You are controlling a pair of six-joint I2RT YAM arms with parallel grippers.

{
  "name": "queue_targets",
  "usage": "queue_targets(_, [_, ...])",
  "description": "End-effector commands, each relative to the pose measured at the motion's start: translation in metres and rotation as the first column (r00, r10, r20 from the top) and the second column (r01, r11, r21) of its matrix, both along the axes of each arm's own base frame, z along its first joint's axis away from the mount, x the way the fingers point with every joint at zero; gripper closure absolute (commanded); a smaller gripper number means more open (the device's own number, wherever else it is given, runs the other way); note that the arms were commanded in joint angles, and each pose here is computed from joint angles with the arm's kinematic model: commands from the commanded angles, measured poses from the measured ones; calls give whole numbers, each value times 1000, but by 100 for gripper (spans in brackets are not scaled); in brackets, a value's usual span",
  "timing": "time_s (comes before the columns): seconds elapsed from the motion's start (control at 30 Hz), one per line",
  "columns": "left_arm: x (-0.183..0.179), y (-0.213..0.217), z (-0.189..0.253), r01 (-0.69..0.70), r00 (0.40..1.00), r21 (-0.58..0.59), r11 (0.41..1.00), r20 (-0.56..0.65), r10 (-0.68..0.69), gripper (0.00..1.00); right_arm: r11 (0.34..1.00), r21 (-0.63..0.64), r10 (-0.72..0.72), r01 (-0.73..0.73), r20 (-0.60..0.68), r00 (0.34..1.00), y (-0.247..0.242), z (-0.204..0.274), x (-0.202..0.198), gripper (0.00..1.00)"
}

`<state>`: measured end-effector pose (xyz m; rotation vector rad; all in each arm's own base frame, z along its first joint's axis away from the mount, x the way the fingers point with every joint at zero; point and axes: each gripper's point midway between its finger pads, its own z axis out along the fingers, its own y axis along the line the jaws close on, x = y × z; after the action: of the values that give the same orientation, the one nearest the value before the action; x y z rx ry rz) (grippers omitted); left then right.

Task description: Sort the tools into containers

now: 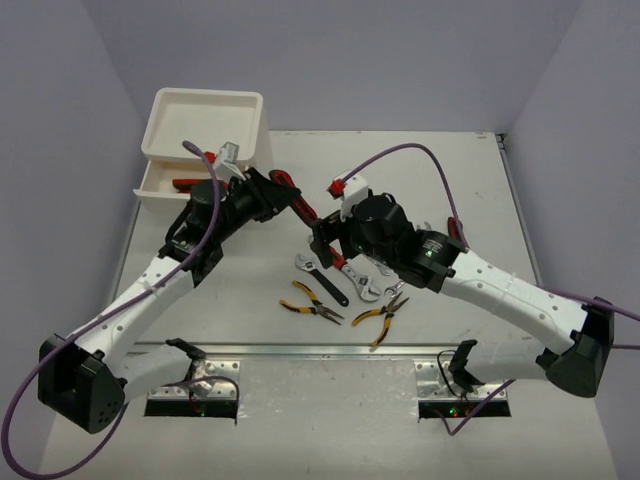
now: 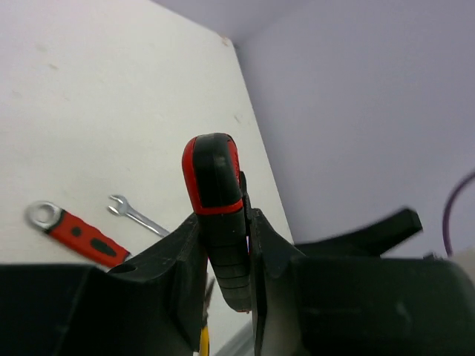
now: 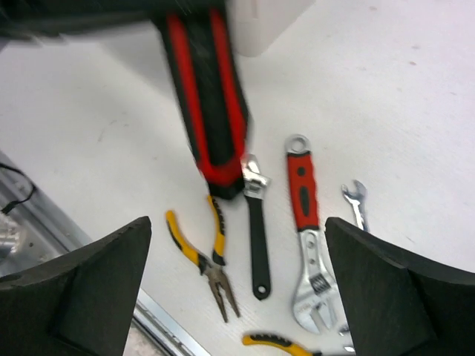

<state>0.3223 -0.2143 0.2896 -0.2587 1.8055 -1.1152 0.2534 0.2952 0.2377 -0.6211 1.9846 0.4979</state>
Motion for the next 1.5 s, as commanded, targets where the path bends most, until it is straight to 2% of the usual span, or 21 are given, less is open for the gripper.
queue_targets(0.0, [34, 123, 37, -484, 875, -22, 875, -12, 484, 100, 962, -70, -259, 264, 73, 963, -74, 7, 20, 1])
queue_targets(0.17, [50, 212, 19, -697, 715, -38, 716, -117, 689, 100, 913, -87, -396, 399, 56, 917, -129, -4, 25, 1])
queue_targets(0.3, [70, 242, -6, -717, 688, -42, 695, -200, 698, 100, 855, -130, -504, 501, 16, 864, -169, -21, 33, 1])
queue_targets(0.37, [79, 248, -11, -723, 680, -49, 689, -222, 699, 99, 863, -147, -492, 483, -28, 870, -170, -33, 32, 1])
queue_targets(0.4, [82, 247, -6, -717, 688, -57, 695, -220, 692, 93, 862, -159, -494, 482, -43, 869, -173, -40, 32, 1])
queue_targets(0.43, [84, 246, -5, -712, 693, -60, 699, -220, 687, 78, 862, -166, -493, 479, -53, 868, -173, -44, 32, 1])
queue_targets(0.47, [86, 245, -5, -707, 698, -61, 705, -222, 681, 61, 861, -174, -494, 478, -63, 867, -175, -48, 32, 1])
queue_targets(0.5, [86, 245, -1, -704, 702, -63, 708, -214, 679, 34, 856, -183, -503, 484, -72, 862, -178, -53, 33, 1])
queue_targets(0.53, [87, 245, 3, -704, 703, -66, 707, -208, 680, 19, 853, -189, -508, 487, -81, 858, -180, -56, 34, 1])
queue_targets(0.6, [85, 245, 13, -698, 711, -59, 714, -185, 679, 2, 849, -198, -516, 489, -119, 848, -184, -65, 37, 1])
queue_targets(0.73, [69, 234, 56, -650, 760, -85, 755, -86, 644, 0, 841, -212, -537, 497, -225, 813, -196, -89, 49, 1])
queue_targets(0.83, [53, 228, 82, -626, 778, -90, 775, -7, 628, 0, 807, -235, -590, 541, -289, 754, -217, -105, 64, 1])
queue_targets(0.9, [34, 225, 92, -621, 781, -50, 782, 41, 623, 0, 767, -258, -641, 587, -301, 706, -237, -113, 74, 1])
queue_targets(1.03, [-3, 212, 75, -573, 816, 25, 819, 105, 568, 0, 658, -362, -750, 660, -233, 619, -284, -120, 90, 1])
queue_targets(1.1, [-19, 194, 57, -490, 867, 63, 869, 136, 479, 0, 595, -433, -791, 678, -164, 589, -308, -124, 99, 1])
queue_targets(1.17, [-25, 185, 31, -430, 901, 136, 892, 129, 415, 0, 564, -478, -806, 674, -139, 576, -320, -133, 106, 1])
queue_targets(1.3, [-40, 172, -19, -345, 938, 232, 910, 62, 340, 0, 571, -454, -813, 684, -199, 547, -335, -144, 125, 1])
queue_targets(1.33, [-43, 166, -23, -329, 944, 241, 913, 64, 323, 0, 592, -438, -800, 676, -222, 557, -334, -148, 128, 2])
queue_targets(1.47, [-55, 143, -38, -235, 972, 310, 921, 62, 227, 0, 656, -388, -754, 648, -380, 536, -352, -184, 131, 15])
